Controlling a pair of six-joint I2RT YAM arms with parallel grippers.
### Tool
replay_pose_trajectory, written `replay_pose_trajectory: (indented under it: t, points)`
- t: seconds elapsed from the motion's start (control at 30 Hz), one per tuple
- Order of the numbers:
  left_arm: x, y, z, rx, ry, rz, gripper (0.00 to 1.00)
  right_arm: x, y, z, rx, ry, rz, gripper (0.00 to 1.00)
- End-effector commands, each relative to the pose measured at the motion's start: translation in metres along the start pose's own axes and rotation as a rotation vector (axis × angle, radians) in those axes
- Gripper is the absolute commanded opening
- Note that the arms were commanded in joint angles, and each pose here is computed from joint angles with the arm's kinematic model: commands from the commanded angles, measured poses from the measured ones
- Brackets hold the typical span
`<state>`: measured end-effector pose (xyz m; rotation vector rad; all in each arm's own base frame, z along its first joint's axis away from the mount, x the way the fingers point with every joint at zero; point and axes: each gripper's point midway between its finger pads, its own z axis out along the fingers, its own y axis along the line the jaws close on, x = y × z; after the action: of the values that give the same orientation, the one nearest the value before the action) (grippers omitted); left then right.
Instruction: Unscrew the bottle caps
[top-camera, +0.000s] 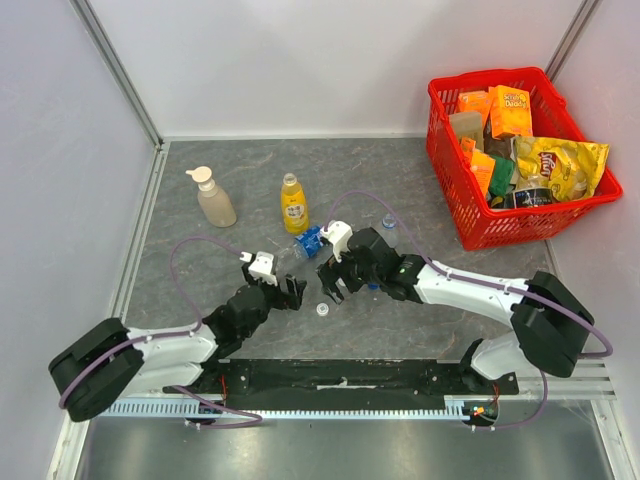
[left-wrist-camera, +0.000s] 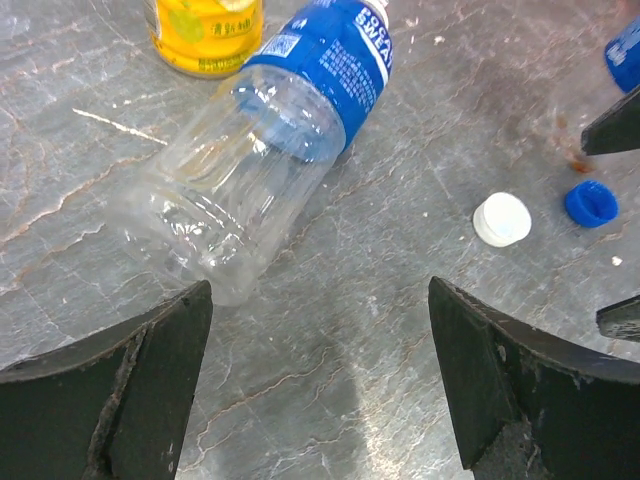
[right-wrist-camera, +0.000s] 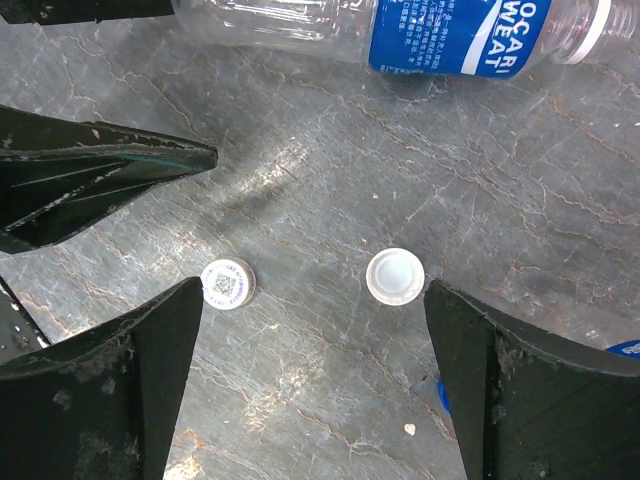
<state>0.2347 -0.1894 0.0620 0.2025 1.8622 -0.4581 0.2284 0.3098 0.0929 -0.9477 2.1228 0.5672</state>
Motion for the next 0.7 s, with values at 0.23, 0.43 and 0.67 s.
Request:
replay_pose_trajectory:
  t: [0.23, 0.43, 0.67]
  points:
    - [-0.07, -0.018, -0.023, 0.056, -0.12, -0.051, 0.94, -0.063, 0.013, -0.028, -0.048, -0.168, -0.01, 0.98]
    - [-0.108, -0.022, -0.04, 0.051, -0.144, -0.074, 0.97, -0.099, 0.024, -0.053, -0.087, -0.254, -0.001, 0.98]
    - [-0.163, 0.005, -0.054, -0.181, -0.163, -0.113, 1.0, -0.154, 0.028, -0.099, -0.086, -0.382, 0.026, 0.98]
